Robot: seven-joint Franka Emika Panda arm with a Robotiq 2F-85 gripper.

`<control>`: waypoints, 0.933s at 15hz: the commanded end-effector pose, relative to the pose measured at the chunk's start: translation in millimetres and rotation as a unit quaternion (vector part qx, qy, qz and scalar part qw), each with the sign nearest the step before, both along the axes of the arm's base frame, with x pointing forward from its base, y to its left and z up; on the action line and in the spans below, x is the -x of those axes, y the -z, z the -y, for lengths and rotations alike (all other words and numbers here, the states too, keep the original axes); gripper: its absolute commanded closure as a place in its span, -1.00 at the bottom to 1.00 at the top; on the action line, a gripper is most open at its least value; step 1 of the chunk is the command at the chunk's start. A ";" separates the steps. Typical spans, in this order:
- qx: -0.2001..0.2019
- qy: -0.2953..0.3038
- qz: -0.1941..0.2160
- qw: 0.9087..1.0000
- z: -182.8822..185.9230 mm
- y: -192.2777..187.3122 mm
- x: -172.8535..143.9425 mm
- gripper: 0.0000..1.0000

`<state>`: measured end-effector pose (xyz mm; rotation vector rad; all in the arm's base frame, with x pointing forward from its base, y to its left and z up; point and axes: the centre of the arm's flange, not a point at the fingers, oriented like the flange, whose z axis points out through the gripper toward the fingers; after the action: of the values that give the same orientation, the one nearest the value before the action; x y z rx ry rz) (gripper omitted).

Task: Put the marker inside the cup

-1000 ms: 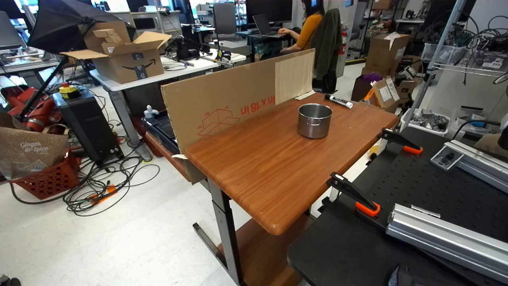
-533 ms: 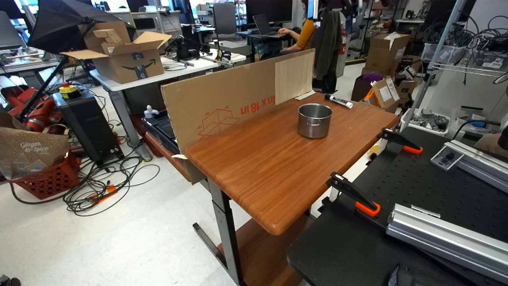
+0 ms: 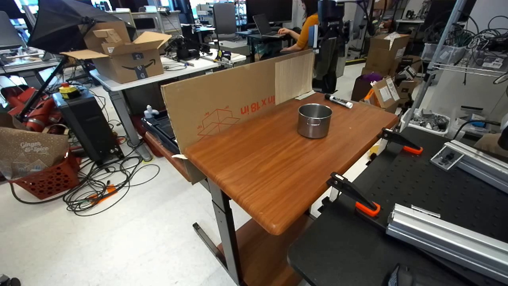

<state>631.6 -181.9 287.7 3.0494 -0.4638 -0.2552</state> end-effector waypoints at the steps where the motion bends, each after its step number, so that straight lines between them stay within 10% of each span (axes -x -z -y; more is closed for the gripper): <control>1: 0.010 -0.025 0.006 1.000 13.1 26.7 -20.3 -1.00; 14: -0.004 -0.008 -0.025 1.000 59.0 116.6 -34.4 -1.00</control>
<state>652.7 -233.8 180.4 3.0266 -0.4486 -0.3184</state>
